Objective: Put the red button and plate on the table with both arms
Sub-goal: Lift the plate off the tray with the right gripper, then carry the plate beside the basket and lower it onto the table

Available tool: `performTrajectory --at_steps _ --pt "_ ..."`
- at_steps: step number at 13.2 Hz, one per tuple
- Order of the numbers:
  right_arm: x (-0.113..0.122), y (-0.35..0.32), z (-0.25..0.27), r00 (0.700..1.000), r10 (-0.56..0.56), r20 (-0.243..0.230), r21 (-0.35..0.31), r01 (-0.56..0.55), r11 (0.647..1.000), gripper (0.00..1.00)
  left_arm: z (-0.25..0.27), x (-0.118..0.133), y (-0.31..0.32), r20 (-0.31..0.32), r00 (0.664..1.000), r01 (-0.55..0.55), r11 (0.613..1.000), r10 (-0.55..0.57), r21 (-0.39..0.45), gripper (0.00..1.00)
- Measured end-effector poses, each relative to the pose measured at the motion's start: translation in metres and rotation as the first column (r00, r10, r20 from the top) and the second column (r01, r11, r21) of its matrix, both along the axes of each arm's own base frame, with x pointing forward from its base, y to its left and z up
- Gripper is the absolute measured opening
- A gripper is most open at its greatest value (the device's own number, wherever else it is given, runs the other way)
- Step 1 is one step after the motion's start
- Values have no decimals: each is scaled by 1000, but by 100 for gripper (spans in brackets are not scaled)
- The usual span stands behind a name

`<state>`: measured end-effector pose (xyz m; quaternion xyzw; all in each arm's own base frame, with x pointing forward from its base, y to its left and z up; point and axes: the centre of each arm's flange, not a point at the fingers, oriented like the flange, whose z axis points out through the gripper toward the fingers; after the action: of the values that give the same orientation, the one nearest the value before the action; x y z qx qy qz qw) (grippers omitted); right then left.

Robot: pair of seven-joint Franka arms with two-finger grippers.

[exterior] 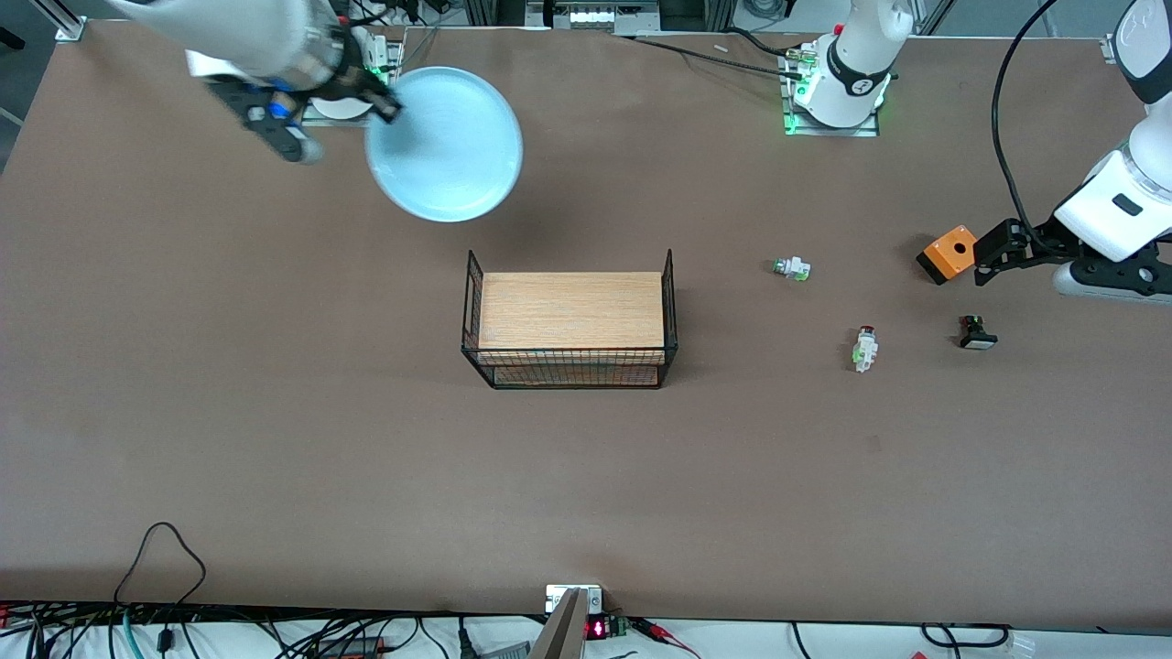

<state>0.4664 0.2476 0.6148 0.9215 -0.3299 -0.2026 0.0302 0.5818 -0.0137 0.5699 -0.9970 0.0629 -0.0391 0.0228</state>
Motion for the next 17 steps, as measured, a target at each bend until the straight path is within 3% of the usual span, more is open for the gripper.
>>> performTrajectory --at_steps 3,6,9,17 --pt "31 -60 -20 981 190 32 15 -191 982 3 0 0 0 0 1000 0 1000 0 0 100" --pt "67 -133 -49 939 335 78 71 -340 938 3 0 0 0 0 1000 0 1000 0 0 100" --pt "93 -191 -76 893 430 133 106 -444 890 3 0 0 0 0 1000 0 1000 0 0 100" --pt "131 -277 -202 748 610 262 84 -647 758 3 0 0 -4 0 1000 7 1000 -7 0 100"
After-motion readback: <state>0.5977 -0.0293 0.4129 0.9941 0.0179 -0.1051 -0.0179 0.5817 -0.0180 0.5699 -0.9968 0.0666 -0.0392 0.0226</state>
